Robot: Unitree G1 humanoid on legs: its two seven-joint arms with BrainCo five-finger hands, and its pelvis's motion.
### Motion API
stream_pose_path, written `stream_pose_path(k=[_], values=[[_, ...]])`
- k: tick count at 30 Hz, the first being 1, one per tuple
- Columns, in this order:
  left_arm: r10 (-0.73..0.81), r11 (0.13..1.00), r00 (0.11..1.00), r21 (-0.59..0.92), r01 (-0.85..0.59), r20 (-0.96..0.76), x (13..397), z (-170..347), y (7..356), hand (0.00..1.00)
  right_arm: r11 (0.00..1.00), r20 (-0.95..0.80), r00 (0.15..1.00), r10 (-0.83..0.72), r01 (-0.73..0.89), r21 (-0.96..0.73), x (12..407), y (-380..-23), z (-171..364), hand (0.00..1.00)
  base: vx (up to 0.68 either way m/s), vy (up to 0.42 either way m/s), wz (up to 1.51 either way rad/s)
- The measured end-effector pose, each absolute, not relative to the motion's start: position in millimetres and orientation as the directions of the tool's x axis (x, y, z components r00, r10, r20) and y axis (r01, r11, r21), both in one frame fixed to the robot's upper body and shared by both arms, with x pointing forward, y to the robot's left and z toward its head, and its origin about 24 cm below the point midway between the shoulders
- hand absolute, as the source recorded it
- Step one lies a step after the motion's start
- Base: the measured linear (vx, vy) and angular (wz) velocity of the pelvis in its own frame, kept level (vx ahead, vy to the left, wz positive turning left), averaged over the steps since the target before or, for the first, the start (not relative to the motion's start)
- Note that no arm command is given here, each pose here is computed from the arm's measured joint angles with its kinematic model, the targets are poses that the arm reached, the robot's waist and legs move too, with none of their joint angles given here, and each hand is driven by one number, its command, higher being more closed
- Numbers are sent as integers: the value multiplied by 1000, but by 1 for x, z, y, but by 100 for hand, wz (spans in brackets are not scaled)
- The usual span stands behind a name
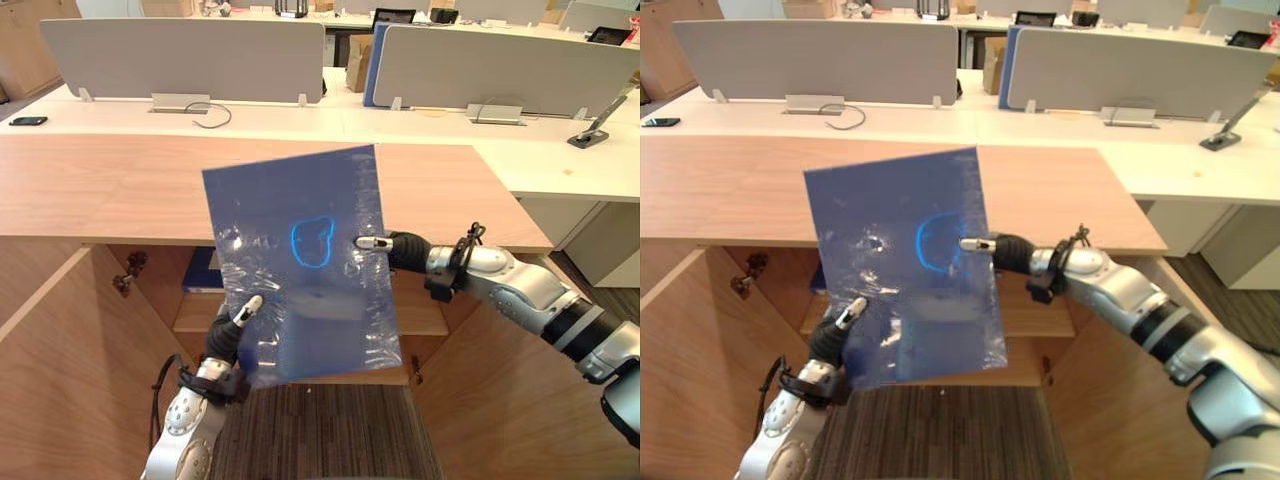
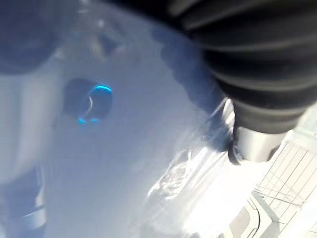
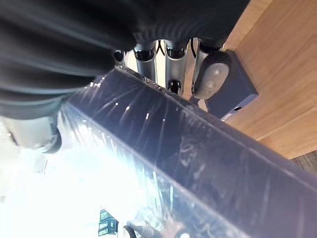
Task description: Walk over to the cabinet, pick up the folder, carry it to the office cabinet, place the folder inside the office cabinet, then close the office cabinet door
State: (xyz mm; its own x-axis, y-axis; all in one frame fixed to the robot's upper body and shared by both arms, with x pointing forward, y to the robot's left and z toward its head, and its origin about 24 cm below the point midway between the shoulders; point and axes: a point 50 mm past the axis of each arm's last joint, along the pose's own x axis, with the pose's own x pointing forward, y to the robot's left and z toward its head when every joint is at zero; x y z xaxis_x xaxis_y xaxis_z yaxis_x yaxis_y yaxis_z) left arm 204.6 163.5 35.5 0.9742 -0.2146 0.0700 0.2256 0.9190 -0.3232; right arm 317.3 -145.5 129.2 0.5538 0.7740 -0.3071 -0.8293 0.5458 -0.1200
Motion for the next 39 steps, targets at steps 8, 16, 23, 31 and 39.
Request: stream_pose_path(k=[8,16,23,31,39], values=[[-268,910,959,-349,222,-90,200,1,165,0,535,-368,533,762,-838,-105,308,-145,103,100,0,0,0],[-211,822,961,-565,75,-180,187,-36,136,0,618,-86,633,769,-771,-153,304,-139,131,100,0,0,0],[157,524,750,-590,-615,-642,124,-125,183,0,635,-17,653,757,-742,-215,290,-143,133,100,-5,2,0],[352,154,222,-177,-972,-910,-22,-159,226,0,570,190,537,822,-779,-261,268,-124,159,100,-16,7,1],[387,117,167,-131,-984,-907,-24,-159,232,0,535,99,526,845,-821,-199,263,-114,127,100,-21,6,1]])
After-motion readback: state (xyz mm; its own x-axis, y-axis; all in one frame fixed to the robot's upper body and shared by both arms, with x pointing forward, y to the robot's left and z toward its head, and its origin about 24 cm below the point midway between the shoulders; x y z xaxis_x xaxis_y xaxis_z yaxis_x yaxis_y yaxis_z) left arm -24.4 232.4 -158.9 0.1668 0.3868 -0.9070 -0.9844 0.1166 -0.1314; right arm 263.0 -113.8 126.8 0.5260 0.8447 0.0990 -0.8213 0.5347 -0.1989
